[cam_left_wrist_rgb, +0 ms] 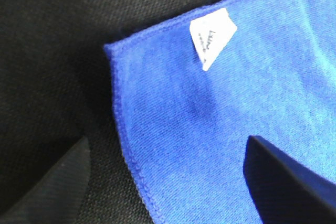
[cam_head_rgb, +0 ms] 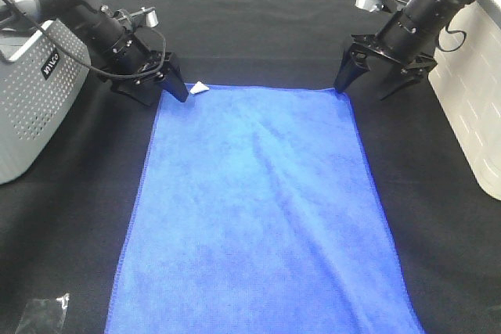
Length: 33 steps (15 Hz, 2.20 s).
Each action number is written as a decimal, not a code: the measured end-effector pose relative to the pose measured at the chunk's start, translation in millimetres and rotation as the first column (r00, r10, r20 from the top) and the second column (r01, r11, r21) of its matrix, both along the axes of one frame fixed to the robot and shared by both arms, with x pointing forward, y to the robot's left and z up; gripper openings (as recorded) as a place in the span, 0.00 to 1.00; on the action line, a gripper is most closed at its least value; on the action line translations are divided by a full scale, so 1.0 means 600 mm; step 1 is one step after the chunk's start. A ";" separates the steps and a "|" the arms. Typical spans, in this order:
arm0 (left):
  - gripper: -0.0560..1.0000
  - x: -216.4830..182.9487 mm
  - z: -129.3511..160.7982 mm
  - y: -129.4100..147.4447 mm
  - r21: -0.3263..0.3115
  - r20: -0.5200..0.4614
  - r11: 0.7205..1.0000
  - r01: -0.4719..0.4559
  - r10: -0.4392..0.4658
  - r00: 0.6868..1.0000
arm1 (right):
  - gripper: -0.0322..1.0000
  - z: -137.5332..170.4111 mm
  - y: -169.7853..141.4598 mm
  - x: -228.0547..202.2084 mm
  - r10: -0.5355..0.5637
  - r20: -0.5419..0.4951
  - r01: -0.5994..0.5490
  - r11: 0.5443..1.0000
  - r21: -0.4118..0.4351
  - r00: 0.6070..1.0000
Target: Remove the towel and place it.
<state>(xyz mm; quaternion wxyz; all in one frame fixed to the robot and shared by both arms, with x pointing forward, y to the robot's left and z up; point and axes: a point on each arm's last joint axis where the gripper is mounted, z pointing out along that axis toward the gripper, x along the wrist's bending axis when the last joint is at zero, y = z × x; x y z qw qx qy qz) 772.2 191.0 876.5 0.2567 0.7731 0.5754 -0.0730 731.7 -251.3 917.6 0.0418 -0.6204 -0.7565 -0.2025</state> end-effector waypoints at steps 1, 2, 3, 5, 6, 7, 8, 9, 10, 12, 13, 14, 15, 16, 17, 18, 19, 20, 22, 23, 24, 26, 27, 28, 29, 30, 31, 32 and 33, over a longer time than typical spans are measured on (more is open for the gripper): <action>0.76 0.000 -0.001 0.000 -0.001 0.000 1.000 0.001 -0.001 1.000 | 0.82 -0.006 0.000 0.005 -0.012 0.019 0.012 1.000 0.000 1.000; 0.76 0.000 -0.001 0.000 -0.001 0.000 1.000 0.002 -0.002 1.000 | 0.82 -0.013 0.000 0.008 -0.023 0.026 0.023 1.000 0.006 0.999; 0.76 0.000 -0.001 0.000 -0.001 0.001 1.000 0.002 -0.002 1.000 | 0.82 -0.025 0.000 0.011 -0.032 0.029 0.031 0.999 0.006 0.999; 0.76 0.000 -0.001 -0.001 -0.001 0.003 1.000 0.006 -0.006 1.000 | 0.82 -0.054 -0.002 0.018 -0.049 0.037 0.049 0.999 -0.002 0.998; 0.76 0.000 -0.001 -0.003 0.000 0.006 1.000 0.009 -0.009 1.000 | 0.82 -0.062 -0.002 0.021 -0.058 0.050 0.058 0.998 -0.004 0.997; 0.76 0.000 -0.001 -0.006 0.001 0.011 1.000 0.011 -0.011 1.000 | 0.82 -0.062 -0.003 0.024 -0.063 0.072 0.064 0.998 -0.008 0.995; 0.76 0.000 0.000 -0.010 0.001 0.017 1.000 0.012 -0.012 1.000 | 0.82 -0.063 -0.004 0.026 -0.066 0.080 0.067 0.998 -0.009 0.995; 0.76 0.000 -0.001 -0.013 0.001 0.022 1.000 0.013 -0.013 1.000 | 0.82 -0.065 -0.004 0.028 -0.069 0.090 0.071 0.997 -0.010 0.994; 0.76 0.000 -0.003 -0.019 0.001 0.024 1.000 0.017 -0.017 1.000 | 0.81 -0.067 -0.004 0.029 -0.068 0.091 0.070 0.998 -0.011 0.993; 0.76 -0.002 -0.007 -0.033 0.002 0.028 0.999 0.035 -0.035 0.999 | 0.80 -0.070 -0.003 0.029 -0.055 0.094 0.056 0.998 -0.014 0.994; 0.76 -0.004 -0.008 -0.049 0.002 0.036 0.999 0.049 -0.049 0.998 | 0.79 -0.073 0.001 0.029 -0.037 0.097 0.040 0.999 -0.023 0.995; 0.76 -0.006 -0.008 -0.063 0.002 0.046 0.998 0.059 -0.059 0.997 | 0.78 -0.075 0.008 0.030 -0.028 0.105 0.031 0.999 -0.030 0.994; 0.76 -0.009 -0.008 -0.077 0.004 0.055 0.997 0.072 -0.072 0.996 | 0.76 -0.075 0.021 0.031 -0.012 0.120 0.017 0.999 -0.039 0.993; 0.76 -0.012 -0.009 -0.090 0.004 0.062 0.997 0.083 -0.084 0.995 | 0.75 -0.075 0.034 0.032 0.004 0.138 0.003 0.999 -0.047 0.990; 0.75 -0.015 -0.009 -0.103 0.004 0.065 0.995 0.096 -0.097 0.993 | 0.74 -0.076 0.050 0.032 0.027 0.154 -0.019 0.998 -0.052 0.988; 0.73 -0.017 -0.010 -0.110 0.003 0.067 0.995 0.103 -0.103 0.992 | 0.72 -0.077 0.064 0.031 0.052 0.165 -0.042 0.997 -0.059 0.985; 0.72 -0.018 -0.009 -0.113 0.003 0.069 0.994 0.105 -0.105 0.992 | 0.71 -0.078 0.071 0.030 0.068 0.170 -0.057 0.996 -0.070 0.983; 0.70 -0.018 -0.012 -0.113 0.006 0.067 0.994 0.106 -0.107 0.992 | 0.63 -0.078 0.071 0.030 0.078 0.176 -0.063 0.994 -0.086 0.981; 0.60 -0.018 -0.014 -0.111 0.022 0.069 0.994 0.109 -0.110 0.992 | 0.46 -0.083 0.066 0.032 0.095 0.186 -0.073 0.990 -0.121 0.978; 0.52 -0.017 -0.017 -0.108 0.053 0.075 0.992 0.114 -0.118 0.990 | 0.28 -0.084 0.062 0.034 0.104 0.194 -0.077 0.987 -0.144 0.975; 0.33 -0.016 -0.018 -0.105 0.071 0.078 0.990 0.118 -0.123 0.989 | 0.14 -0.085 0.061 0.034 0.106 0.198 -0.077 0.986 -0.149 0.975; 0.09 -0.016 -0.021 -0.102 0.105 0.089 0.985 0.135 -0.145 0.985 | 0.03 -0.084 0.061 0.035 0.113 0.207 -0.082 0.985 -0.153 0.972; 0.07 -0.015 -0.021 -0.102 0.109 0.092 0.984 0.138 -0.149 0.985 | 0.03 -0.084 0.061 0.036 0.128 0.212 -0.094 0.982 -0.162 0.969; 0.06 -0.015 -0.022 -0.102 0.115 0.095 0.983 0.144 -0.155 0.983 | 0.03 -0.083 0.061 0.037 0.140 0.216 -0.102 0.979 -0.176 0.966; 0.06 -0.015 -0.021 -0.103 0.128 0.103 0.981 0.149 -0.163 0.981 | 0.03 -0.080 0.060 0.041 0.159 0.228 -0.113 0.973 -0.201 0.961; 0.06 -0.015 -0.020 -0.104 0.136 0.110 0.979 0.153 -0.168 0.980 | 0.03 -0.077 0.061 0.047 0.178 0.242 -0.123 0.966 -0.226 0.954; 0.06 -0.015 -0.016 -0.107 0.145 0.120 0.977 0.155 -0.173 0.978 | 0.03 -0.070 0.060 0.054 0.195 0.263 -0.128 0.959 -0.252 0.945; 0.06 -0.014 -0.014 -0.106 0.160 0.128 0.975 0.157 -0.178 0.976 | 0.03 -0.060 0.058 0.062 0.206 0.289 -0.126 0.955 -0.270 0.935; 0.06 -0.013 -0.013 -0.105 0.178 0.137 0.971 0.160 -0.185 0.973 | 0.03 -0.047 0.058 0.069 0.214 0.317 -0.122 0.951 -0.284 0.924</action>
